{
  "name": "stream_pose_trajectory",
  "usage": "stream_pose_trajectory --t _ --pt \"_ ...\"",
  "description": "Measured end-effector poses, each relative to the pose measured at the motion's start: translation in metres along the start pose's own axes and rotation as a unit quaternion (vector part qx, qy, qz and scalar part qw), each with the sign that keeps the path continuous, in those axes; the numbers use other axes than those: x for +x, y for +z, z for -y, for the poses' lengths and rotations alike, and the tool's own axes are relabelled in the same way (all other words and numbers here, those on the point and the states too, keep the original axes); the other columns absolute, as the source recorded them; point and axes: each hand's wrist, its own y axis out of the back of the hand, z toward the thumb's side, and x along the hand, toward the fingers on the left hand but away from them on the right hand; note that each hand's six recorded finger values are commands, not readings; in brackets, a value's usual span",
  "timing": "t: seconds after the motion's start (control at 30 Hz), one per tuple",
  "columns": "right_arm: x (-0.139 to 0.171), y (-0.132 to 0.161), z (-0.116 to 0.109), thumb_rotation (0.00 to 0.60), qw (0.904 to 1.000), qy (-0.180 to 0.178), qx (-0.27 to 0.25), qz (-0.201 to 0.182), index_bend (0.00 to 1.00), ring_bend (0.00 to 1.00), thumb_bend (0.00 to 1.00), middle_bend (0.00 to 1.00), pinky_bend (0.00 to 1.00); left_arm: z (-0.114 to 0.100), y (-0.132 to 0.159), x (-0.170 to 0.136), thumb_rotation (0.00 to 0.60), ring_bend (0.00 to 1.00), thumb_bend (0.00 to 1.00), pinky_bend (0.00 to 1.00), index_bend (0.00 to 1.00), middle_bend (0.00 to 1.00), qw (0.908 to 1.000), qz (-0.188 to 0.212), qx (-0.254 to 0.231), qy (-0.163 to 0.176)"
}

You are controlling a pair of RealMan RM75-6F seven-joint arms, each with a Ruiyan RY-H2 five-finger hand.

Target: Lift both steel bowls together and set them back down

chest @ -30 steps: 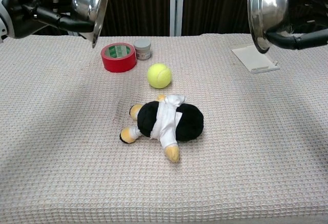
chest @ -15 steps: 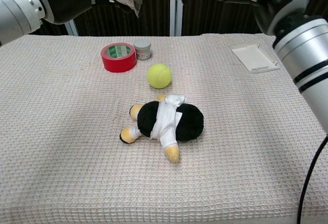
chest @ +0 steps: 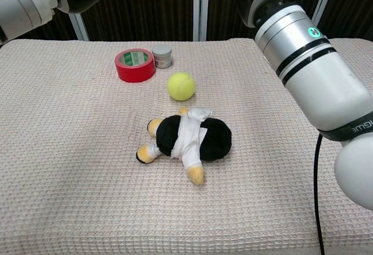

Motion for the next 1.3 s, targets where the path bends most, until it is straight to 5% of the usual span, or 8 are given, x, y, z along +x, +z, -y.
stream_pose_trajectory --t 0.27,0.67,0.97,1.17,1.3 --pt "0.013 0.002 -0.036 0.6 0.9993 -0.036 -0.01 0.0 0.28 0.24 0.26 0.32 0.36 -0.021 -0.002 -0.002 0.6 0.31 0.13 0.49 0.39 0.35 0.9997 -0.002 -0.005 0.022" --pt "-0.007 0.001 0.014 0.6 0.9994 0.027 -0.022 0.002 0.28 0.24 0.25 0.31 0.36 -0.005 0.002 0.003 0.6 0.31 0.13 0.49 0.39 0.35 0.9999 0.002 -0.004 -0.011" --pt "0.028 -0.002 -0.056 0.6 0.9976 -0.036 0.058 0.007 0.28 0.24 0.26 0.31 0.36 -0.052 -0.014 -0.021 0.6 0.31 0.13 0.49 0.39 0.35 0.9973 -0.03 0.053 0.04" --pt "0.07 -0.017 -0.106 0.6 0.9788 -0.024 0.191 0.071 0.28 0.23 0.25 0.3 0.35 -0.091 -0.04 -0.043 0.6 0.31 0.13 0.49 0.39 0.35 0.9757 -0.086 0.193 0.057" --pt "0.108 -0.026 -0.13 0.6 0.9483 0.018 0.283 0.143 0.28 0.19 0.26 0.28 0.32 -0.118 -0.058 -0.061 0.6 0.31 0.14 0.49 0.38 0.35 0.9361 -0.136 0.32 0.052"
